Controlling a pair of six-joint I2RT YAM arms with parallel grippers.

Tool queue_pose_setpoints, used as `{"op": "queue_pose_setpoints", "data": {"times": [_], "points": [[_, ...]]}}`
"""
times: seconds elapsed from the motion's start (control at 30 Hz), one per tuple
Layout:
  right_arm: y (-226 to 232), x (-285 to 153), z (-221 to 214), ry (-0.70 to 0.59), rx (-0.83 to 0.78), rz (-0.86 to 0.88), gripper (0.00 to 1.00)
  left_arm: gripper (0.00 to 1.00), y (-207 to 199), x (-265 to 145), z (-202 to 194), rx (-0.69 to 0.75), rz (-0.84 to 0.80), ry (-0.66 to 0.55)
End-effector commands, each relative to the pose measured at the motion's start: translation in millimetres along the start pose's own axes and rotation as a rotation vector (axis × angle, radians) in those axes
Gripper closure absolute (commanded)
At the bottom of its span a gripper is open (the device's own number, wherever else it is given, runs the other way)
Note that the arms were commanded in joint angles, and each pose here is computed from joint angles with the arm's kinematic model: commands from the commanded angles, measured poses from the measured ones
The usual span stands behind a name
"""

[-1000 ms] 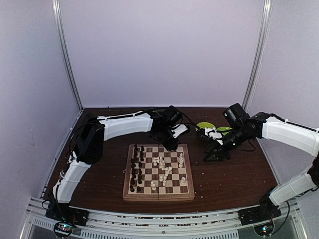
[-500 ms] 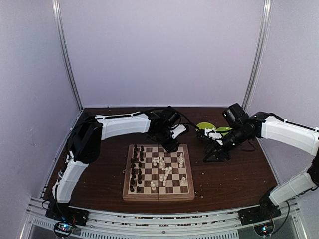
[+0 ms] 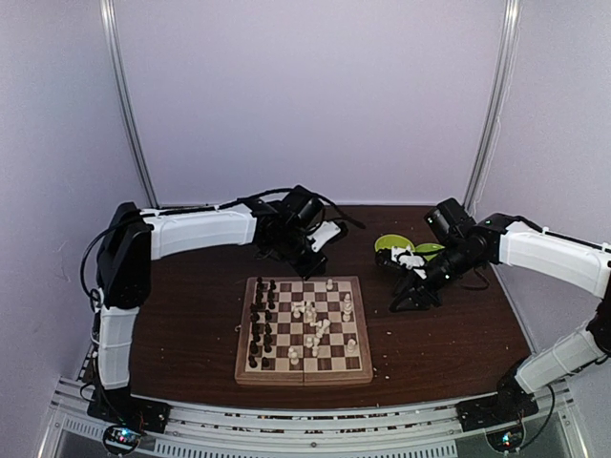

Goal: Set up the chess pieces on the board
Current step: Adjust the pawn at h2.

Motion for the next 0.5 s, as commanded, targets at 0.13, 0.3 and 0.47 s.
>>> {"op": "queue_pose_setpoints", "data": {"times": [0.13, 0.3, 0.47], "points": [[-2, -5, 7, -0.012, -0.013, -0.012, 0.59, 0.99, 4, 42, -13, -0.036, -0.079, 0.03], [-3, -3, 6, -0.004, -0.008, -0.007, 0.59, 0.99, 6, 50, -13, -0.046, -0.089, 0.028], [-3, -3, 5, -0.003, -0.007, -0.003, 0.59, 0.99, 6, 57, -11, -0.052, -0.107, 0.022]]}}
Point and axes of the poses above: each gripper's point midway between its finger pads, its own x axis out along the fingers, its own y axis along the line the jaws close on, z = x × y, the point moved 8 cm from there along -x, back along the fingers, and after that the axes turned 3 degrees about x, right-handed, at the moved point
